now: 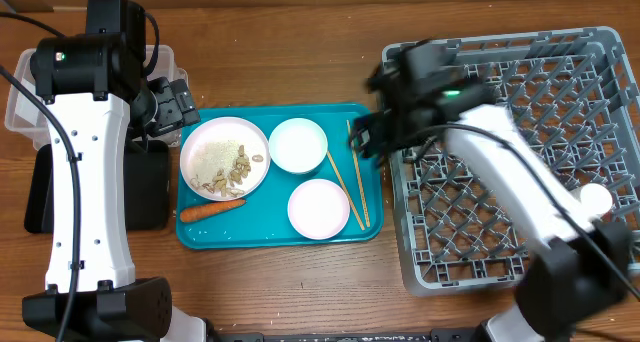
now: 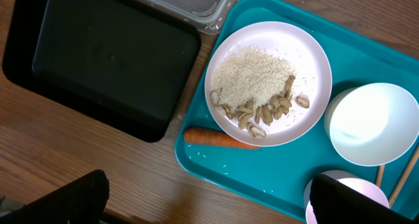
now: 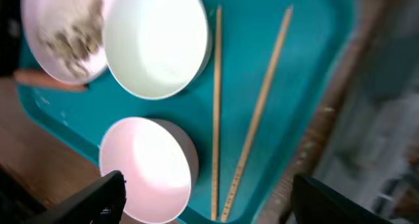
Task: Sort waste into correct bins and load items into the dishwasher
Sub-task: 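Reach the right gripper to the pink bowl and grasp its rim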
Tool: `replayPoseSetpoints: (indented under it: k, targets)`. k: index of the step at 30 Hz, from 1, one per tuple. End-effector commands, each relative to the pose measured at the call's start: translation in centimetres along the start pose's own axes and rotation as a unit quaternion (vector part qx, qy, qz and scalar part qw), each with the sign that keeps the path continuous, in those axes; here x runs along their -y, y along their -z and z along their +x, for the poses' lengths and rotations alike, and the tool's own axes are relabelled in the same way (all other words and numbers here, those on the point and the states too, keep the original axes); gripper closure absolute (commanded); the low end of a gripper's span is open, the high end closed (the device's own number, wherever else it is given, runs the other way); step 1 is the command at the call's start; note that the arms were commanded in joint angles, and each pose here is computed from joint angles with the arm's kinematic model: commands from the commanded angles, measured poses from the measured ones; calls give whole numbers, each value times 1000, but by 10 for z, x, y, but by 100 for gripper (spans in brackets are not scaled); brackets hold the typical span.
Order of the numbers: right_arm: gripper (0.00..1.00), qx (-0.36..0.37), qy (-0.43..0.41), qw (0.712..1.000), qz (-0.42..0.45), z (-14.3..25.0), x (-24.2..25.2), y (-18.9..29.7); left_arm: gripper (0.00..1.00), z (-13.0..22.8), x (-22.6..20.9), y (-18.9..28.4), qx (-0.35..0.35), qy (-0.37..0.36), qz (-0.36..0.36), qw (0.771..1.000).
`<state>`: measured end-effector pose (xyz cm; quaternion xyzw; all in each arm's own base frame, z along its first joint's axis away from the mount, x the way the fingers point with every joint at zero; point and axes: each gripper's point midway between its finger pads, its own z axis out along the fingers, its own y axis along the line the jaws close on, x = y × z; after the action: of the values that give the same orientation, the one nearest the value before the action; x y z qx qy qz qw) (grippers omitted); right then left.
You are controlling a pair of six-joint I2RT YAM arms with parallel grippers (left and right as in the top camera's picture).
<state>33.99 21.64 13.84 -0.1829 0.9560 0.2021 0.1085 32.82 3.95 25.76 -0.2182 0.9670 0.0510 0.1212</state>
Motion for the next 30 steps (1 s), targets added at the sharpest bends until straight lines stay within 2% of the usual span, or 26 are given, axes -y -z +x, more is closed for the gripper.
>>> replayPoseSetpoints:
  k: [1, 7, 10, 13, 15, 16, 24, 30]
  targets:
    - [17, -45, 22, 999, 6, 11, -10, -33, 0, 0, 2, 2, 0, -9, 5, 1000]
    - [19, -120, 41, 992, 6, 41, -26, -76, 0, -3, 3, 2, 6, -7, 7, 1000]
    - [26, -153, 51, 987, 16, 58, -29, -96, 0, -3, 3, 1, 6, -5, 7, 1000]
    - [39, -168, 55, 984, 32, 65, -24, -105, 0, -3, 3, 1, 5, -5, 7, 1000]
    - [54, -167, 56, 983, 44, 65, -20, -105, 0, -3, 3, 0, 3, -5, 6, 1000]
    - [58, -165, 53, 983, 54, 64, -17, -105, 0, -3, 3, -1, 3, -5, 6, 1000]
    - [96, -132, 48, 986, 92, 40, -1, -84, 0, -3, 4, -2, 0, -4, 7, 1000]
    - [96, -72, 58, 991, 99, 2, -2, -34, 0, -3, 4, -2, 0, -4, 7, 1000]
